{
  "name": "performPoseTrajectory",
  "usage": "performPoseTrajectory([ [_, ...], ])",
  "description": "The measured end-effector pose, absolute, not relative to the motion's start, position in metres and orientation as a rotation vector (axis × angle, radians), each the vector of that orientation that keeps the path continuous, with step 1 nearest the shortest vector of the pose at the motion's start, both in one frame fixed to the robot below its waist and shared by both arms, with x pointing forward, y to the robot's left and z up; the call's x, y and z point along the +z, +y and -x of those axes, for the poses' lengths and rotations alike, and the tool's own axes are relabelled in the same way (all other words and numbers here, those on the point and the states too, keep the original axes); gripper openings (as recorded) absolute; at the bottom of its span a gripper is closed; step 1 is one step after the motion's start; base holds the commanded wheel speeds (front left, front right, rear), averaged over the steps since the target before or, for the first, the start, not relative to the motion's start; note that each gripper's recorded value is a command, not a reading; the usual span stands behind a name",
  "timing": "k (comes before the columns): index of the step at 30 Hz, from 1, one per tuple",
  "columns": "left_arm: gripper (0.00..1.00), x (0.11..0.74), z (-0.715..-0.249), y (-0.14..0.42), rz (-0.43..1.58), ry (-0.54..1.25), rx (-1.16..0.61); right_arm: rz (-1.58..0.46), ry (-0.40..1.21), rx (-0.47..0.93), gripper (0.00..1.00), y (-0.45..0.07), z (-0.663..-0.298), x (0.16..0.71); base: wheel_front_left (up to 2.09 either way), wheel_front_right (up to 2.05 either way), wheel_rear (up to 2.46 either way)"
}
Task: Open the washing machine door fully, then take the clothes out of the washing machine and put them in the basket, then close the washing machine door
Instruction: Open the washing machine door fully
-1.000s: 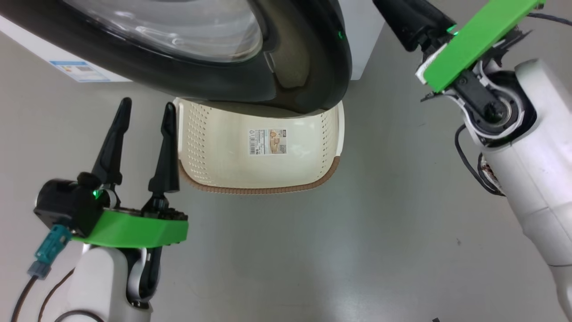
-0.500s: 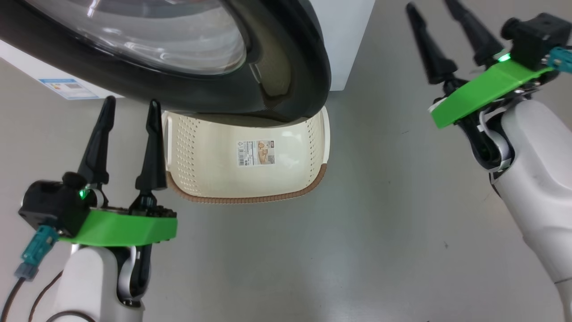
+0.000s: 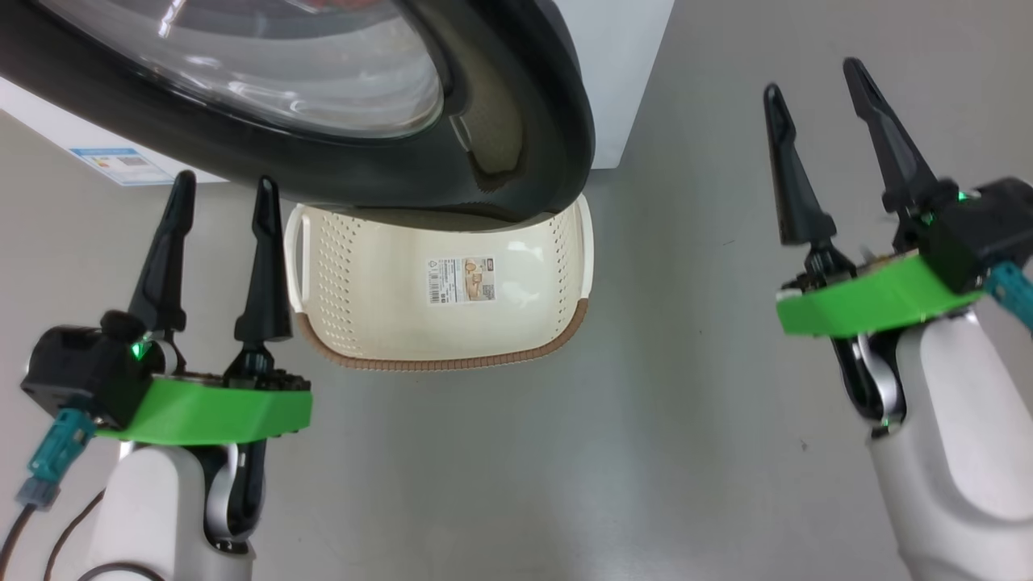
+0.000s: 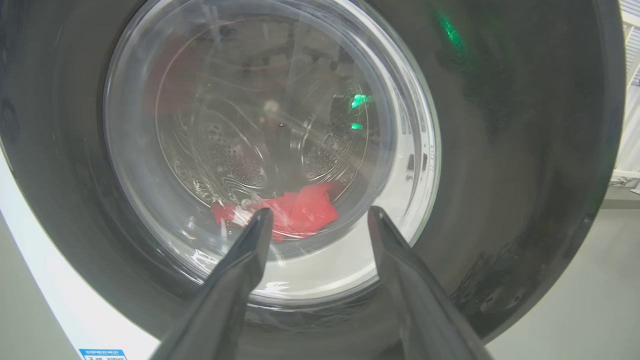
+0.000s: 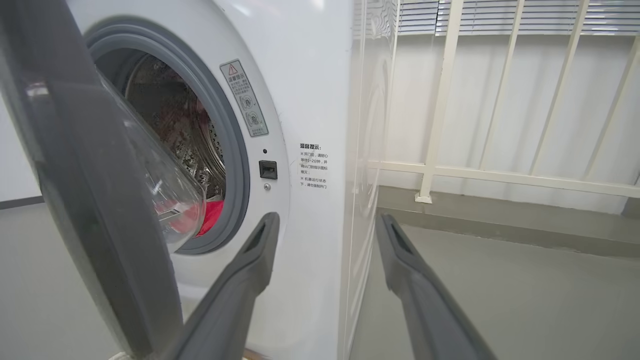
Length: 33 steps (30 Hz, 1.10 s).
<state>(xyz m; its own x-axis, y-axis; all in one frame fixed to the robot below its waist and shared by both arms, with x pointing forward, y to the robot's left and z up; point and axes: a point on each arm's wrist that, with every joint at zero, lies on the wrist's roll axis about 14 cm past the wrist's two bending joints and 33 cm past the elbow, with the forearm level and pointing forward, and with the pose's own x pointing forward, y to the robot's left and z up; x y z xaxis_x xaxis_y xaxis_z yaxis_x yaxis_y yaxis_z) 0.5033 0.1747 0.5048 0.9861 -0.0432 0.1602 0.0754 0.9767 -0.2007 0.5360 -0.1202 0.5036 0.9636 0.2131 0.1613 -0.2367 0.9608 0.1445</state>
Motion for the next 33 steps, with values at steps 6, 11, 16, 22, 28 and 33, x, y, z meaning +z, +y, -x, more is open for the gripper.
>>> performPoseTrajectory([
  [6, 1.0, 0.506, -0.503, 0.174, 0.205, -0.159, -0.063, -0.143, -0.146, 0.222, 1.0, -0.121, -0.518, 0.5, 0.0, 0.0, 0.0],
  [11, 1.0, 0.508, -0.503, 0.173, 0.205, -0.164, -0.065, -0.13, -0.119, 0.226, 1.0, -0.12, -0.505, 0.491, 0.0, 0.0, 0.0],
  [16, 1.0, 0.506, -0.501, 0.171, 0.207, -0.159, -0.07, -0.121, -0.094, 0.259, 1.0, -0.109, -0.494, 0.483, 0.0, 0.0, 0.0],
  [22, 1.0, 0.501, -0.495, 0.172, 0.208, -0.141, -0.068, -0.124, -0.092, 0.278, 1.0, -0.103, -0.489, 0.483, 0.0, 0.0, 0.0],
  [28, 1.0, 0.503, -0.492, 0.173, 0.205, -0.143, -0.066, -0.126, -0.092, 0.286, 1.0, -0.099, -0.488, 0.484, 0.0, 0.0, 0.0],
  [33, 1.0, 0.503, -0.49, 0.174, 0.203, -0.143, -0.063, -0.126, -0.082, 0.284, 1.0, -0.1, -0.485, 0.48, 0.0, 0.0, 0.0],
])
